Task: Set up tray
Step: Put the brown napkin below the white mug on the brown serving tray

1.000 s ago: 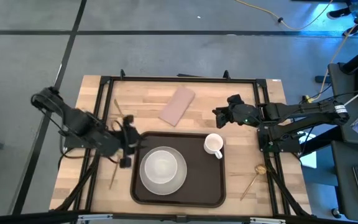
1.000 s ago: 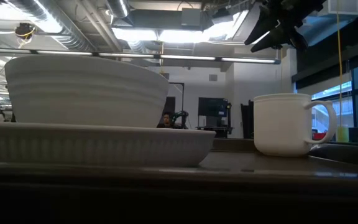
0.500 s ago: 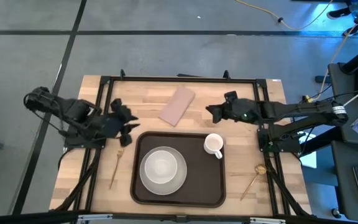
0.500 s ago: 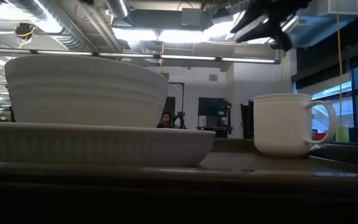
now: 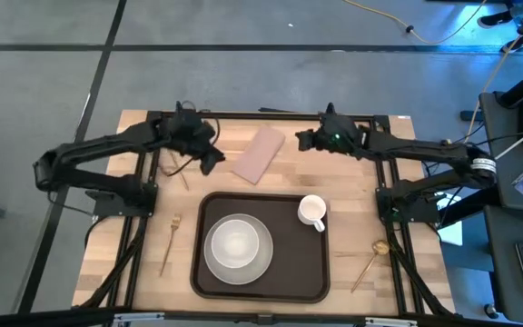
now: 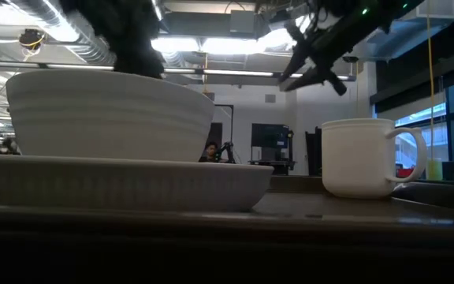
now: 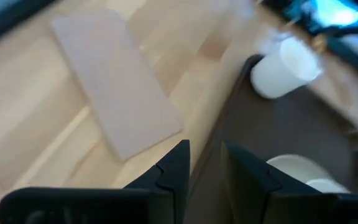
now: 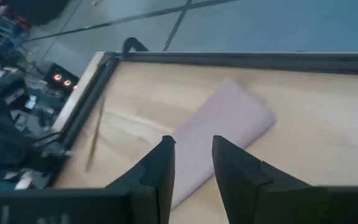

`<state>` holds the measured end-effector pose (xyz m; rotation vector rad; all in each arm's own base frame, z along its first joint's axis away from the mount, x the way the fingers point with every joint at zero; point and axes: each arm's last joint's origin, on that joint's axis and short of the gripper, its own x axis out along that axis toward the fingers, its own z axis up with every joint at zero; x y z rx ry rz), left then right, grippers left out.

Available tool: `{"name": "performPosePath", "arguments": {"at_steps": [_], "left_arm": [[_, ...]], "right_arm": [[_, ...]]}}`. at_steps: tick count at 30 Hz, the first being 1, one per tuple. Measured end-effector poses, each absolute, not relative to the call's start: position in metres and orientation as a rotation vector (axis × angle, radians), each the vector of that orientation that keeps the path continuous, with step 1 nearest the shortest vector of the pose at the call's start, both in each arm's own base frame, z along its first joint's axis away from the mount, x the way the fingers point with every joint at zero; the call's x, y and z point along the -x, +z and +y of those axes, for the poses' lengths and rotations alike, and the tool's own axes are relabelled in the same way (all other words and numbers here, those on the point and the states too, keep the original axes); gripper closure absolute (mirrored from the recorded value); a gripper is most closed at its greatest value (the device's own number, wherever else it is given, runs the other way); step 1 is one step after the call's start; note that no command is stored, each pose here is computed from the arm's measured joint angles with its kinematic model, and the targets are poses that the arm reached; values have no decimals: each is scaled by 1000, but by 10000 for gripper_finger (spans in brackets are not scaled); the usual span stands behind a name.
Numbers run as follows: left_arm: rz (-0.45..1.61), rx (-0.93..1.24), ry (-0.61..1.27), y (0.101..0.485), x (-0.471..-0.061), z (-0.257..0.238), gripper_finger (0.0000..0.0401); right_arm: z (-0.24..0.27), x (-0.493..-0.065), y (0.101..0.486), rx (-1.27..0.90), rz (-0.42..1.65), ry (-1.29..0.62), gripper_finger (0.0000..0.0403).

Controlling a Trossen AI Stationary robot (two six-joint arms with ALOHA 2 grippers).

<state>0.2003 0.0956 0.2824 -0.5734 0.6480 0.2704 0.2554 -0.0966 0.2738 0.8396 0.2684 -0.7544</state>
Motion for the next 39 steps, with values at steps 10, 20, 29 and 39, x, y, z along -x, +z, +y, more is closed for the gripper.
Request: {"name": "performPosePath", "arguments": {"at_steps": [10,20,29,39], "left_arm": [[643,703,201,210,-216,148,297],[878,-137,95,190,-234,132,221],[959,-569,-54,187,-245,111,205],[1067,-618,-114,148,-262,111,205]], "right_arm": [[-132,-263,256,-792,284,-759,293],[-144,-257,257,-791,287,-752,293],[-144,-257,256,-791,288,-754,293],[-145,-257,256,-792,287,-759,293]]}}
